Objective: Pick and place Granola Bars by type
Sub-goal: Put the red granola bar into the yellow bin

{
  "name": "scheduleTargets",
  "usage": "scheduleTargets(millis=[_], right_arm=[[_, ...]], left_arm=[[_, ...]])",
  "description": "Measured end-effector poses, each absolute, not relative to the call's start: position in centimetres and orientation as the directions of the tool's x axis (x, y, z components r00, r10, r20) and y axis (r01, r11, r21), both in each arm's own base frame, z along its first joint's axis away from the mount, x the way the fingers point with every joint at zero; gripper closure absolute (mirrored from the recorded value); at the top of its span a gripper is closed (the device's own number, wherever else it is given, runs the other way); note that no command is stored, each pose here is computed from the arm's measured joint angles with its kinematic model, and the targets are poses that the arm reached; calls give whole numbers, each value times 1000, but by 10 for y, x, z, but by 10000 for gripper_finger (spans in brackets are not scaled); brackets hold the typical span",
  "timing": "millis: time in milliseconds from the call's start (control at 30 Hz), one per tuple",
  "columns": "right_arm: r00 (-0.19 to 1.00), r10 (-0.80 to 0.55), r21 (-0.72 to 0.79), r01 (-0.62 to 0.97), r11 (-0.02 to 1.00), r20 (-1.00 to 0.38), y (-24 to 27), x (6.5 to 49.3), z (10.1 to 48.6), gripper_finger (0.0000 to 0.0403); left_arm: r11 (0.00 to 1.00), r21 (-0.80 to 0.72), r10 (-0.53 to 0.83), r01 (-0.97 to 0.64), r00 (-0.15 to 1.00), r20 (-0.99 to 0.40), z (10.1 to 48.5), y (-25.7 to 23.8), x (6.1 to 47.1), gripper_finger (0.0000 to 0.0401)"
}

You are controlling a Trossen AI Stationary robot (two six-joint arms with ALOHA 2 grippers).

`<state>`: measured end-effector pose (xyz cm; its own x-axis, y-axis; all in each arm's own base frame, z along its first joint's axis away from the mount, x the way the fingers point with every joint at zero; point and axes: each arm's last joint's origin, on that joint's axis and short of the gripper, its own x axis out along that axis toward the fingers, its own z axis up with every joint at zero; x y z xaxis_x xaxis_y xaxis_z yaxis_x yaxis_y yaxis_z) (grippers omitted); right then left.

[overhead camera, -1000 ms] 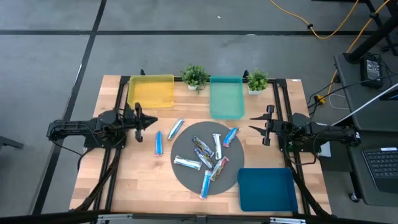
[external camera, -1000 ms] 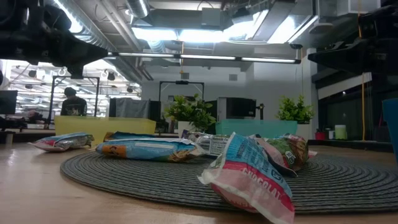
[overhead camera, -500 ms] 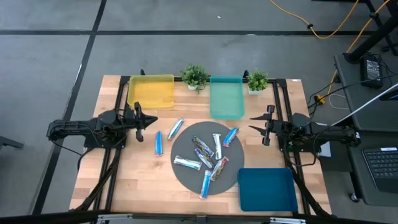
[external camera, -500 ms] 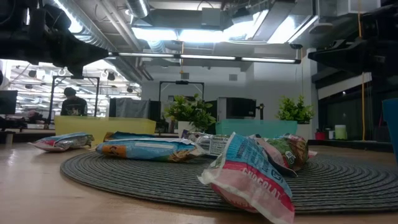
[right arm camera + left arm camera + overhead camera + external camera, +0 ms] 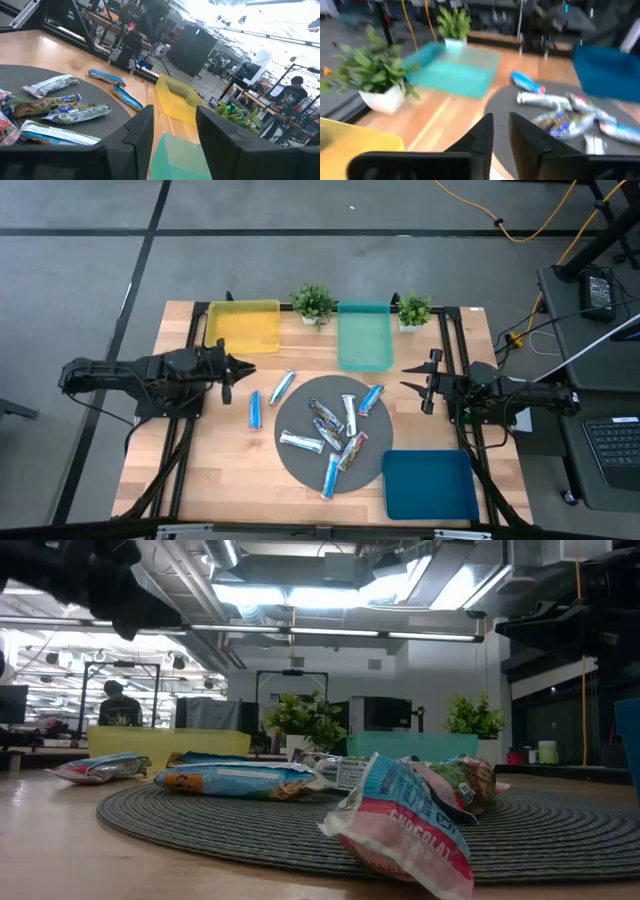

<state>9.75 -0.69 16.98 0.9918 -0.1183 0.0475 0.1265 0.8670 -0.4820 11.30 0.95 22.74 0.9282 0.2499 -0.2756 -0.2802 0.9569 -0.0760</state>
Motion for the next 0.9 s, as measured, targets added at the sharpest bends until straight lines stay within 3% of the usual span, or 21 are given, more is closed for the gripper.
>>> scheduleTargets(millis=[300, 633, 900], right_arm=[[992, -119, -485, 127, 865, 48, -7, 97, 170, 253], [992, -118, -485, 126, 865, 47, -7, 97, 170, 253], [992, -118, -485, 127, 865, 48, -7, 97, 170, 253]], left_arm=[[960, -56, 210, -273, 844, -494, 248, 6, 136, 271], [912, -136, 168, -386, 657, -735, 219, 4, 147, 210], [873, -114, 180, -474, 530, -829, 199, 4, 159, 166]])
